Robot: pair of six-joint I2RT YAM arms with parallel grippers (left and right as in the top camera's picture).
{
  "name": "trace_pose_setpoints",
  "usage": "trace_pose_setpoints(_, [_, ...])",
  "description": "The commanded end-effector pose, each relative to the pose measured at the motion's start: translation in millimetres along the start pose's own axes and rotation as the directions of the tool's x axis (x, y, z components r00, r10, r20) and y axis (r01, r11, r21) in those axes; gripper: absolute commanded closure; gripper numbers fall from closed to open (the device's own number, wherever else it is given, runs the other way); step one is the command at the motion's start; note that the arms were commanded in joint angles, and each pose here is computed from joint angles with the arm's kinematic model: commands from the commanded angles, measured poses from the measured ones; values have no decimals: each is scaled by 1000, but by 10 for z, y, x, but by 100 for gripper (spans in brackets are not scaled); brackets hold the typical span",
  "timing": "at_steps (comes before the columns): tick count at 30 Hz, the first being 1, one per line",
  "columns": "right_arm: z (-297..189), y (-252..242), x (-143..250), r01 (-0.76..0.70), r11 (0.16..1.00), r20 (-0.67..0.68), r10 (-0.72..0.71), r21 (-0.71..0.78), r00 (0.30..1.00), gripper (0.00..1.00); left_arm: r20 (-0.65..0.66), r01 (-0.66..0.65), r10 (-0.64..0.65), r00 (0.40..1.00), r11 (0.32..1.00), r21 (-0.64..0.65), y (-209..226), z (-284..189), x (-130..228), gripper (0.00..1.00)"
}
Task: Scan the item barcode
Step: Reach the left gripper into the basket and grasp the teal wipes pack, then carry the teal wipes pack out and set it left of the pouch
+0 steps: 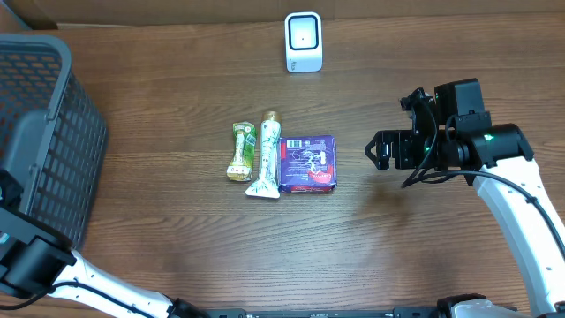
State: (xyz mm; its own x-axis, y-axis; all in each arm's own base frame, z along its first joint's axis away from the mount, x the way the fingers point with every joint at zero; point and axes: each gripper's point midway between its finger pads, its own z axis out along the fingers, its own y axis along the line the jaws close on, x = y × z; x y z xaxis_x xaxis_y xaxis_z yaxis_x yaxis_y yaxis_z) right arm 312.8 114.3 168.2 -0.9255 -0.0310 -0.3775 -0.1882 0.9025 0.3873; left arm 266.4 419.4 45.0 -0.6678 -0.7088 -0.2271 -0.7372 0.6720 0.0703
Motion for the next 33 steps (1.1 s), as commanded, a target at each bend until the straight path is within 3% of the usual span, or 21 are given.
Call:
trace_pose_setpoints(1, [10, -17, -11, -4, 1000, 5, 4, -3, 1000, 0, -2, 201, -202, 979, 972, 119, -278, -117, -205, 96])
trace_pose_setpoints(10, [10, -15, -25, -2, 1000, 11, 2, -4, 1000, 0, 236, 263, -310, 921, 941, 212, -529, -1541, -836, 96])
trace_pose_setpoints(17, [10, -12, -45, 1, 1000, 19, -1, -5, 1000, 0, 447, 60, -215, 868, 940, 336, -1264, -2720, -951, 96])
trace_pose_setpoints(22, [10, -12, -47, 1, 1000, 19, -1, -5, 1000, 0, 559, -104, -134, 818, 922, 373, -1875, -3489, -682, 96])
trace_pose_setpoints(25, [10, -11, -55, 3, 1000, 23, -3, -5, 1000, 0, 587, -222, -61, 807, 890, 398, -2332, -3884, -299, 96])
trace_pose_setpoints(30, [9, -10, -62, 4, 1000, 25, -4, -6, 1000, 0, 516, -336, 92, 852, 851, 403, -2905, -3896, 292, 96])
trace_pose_setpoints(33, [9, -7, -88, 8, 1000, 36, -8, -7, 999, 0, 392, -320, 163, 905, 870, 375, -3169, -3625, 641, 96])
